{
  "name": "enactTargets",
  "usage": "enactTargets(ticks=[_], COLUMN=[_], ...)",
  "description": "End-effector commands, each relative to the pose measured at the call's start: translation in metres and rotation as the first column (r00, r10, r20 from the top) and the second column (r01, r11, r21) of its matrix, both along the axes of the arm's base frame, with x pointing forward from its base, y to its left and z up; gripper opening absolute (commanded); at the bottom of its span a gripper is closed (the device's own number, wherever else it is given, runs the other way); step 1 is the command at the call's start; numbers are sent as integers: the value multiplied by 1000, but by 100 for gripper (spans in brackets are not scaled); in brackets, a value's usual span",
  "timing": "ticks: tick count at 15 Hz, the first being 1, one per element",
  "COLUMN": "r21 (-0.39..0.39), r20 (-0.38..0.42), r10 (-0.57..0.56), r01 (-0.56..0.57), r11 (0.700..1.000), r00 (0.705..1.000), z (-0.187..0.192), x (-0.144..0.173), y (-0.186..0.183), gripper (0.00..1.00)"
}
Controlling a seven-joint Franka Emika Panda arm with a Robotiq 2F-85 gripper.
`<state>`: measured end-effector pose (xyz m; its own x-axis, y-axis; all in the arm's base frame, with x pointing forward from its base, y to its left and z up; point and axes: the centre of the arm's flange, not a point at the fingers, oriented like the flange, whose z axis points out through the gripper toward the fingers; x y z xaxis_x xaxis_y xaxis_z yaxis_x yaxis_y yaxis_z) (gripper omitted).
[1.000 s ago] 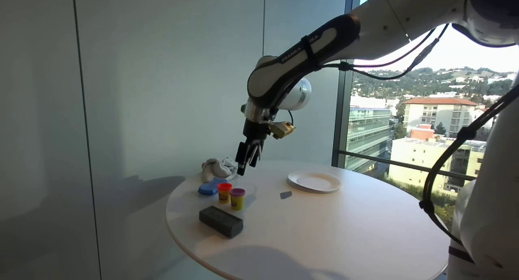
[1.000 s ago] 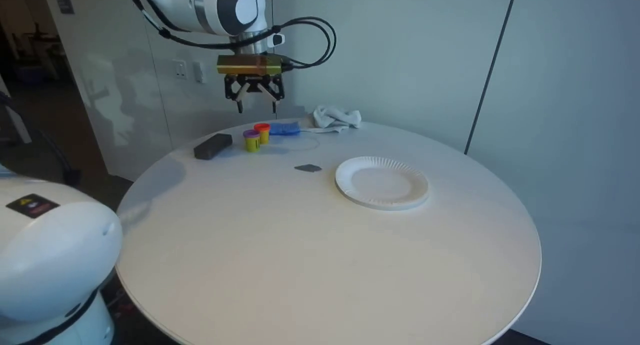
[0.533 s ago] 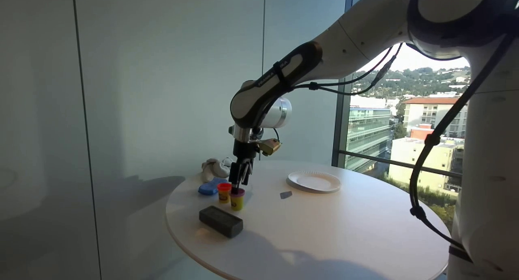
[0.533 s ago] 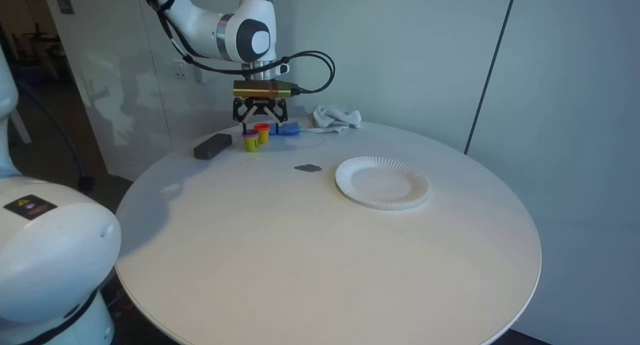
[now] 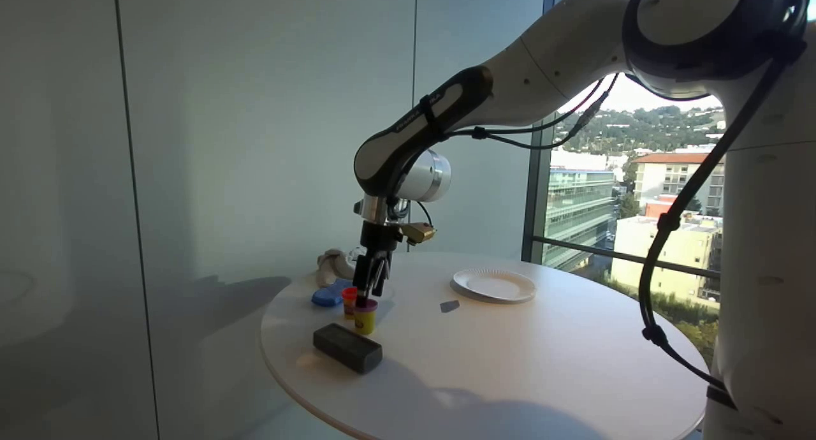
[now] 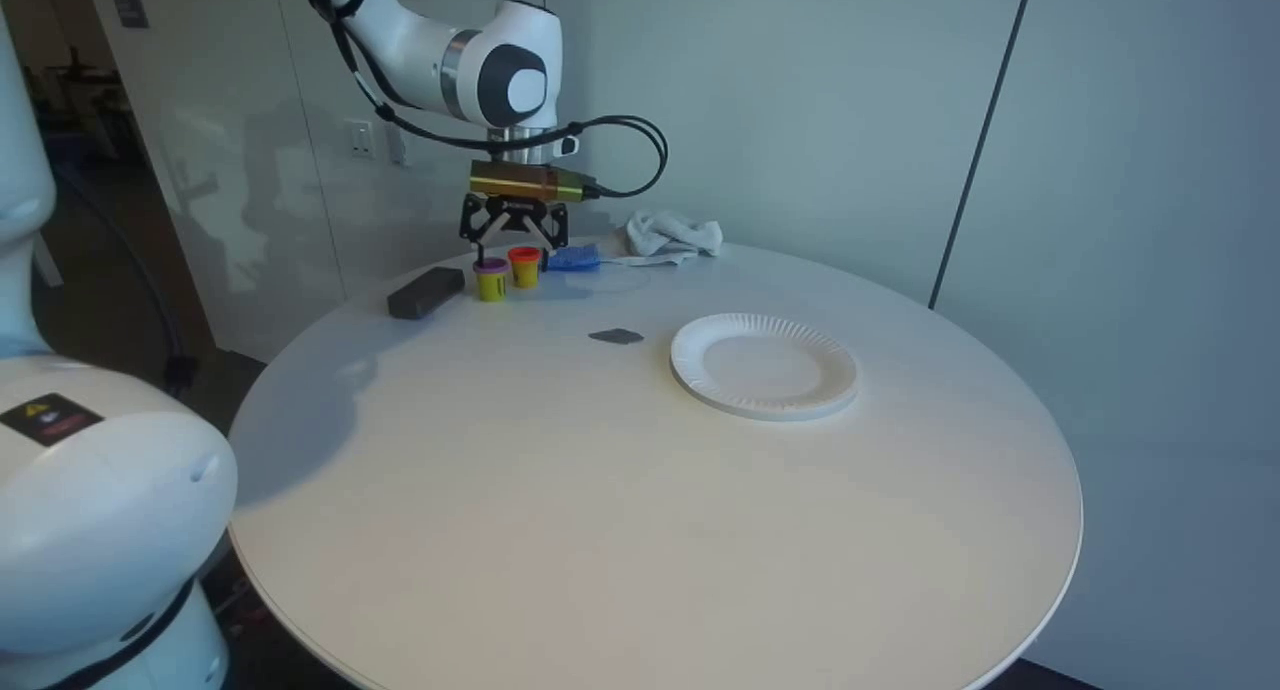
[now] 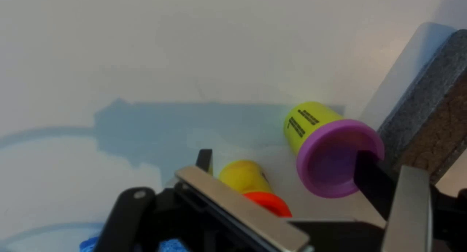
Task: Put the yellow containers on the white plate.
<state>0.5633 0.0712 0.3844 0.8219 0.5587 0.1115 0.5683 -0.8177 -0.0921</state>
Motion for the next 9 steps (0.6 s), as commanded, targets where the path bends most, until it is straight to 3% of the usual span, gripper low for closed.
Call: enactTargets(ticks=[1, 4, 9], r21=[28, 45, 98], r20=[44, 69, -20], r10=[9, 85, 153], r01=[-10, -89, -150], r11=[1000, 995, 984], r00=[999, 994, 988], z=[29, 54, 47], x=[1, -7, -6], y=[-2, 7, 24], gripper=[100, 100, 100])
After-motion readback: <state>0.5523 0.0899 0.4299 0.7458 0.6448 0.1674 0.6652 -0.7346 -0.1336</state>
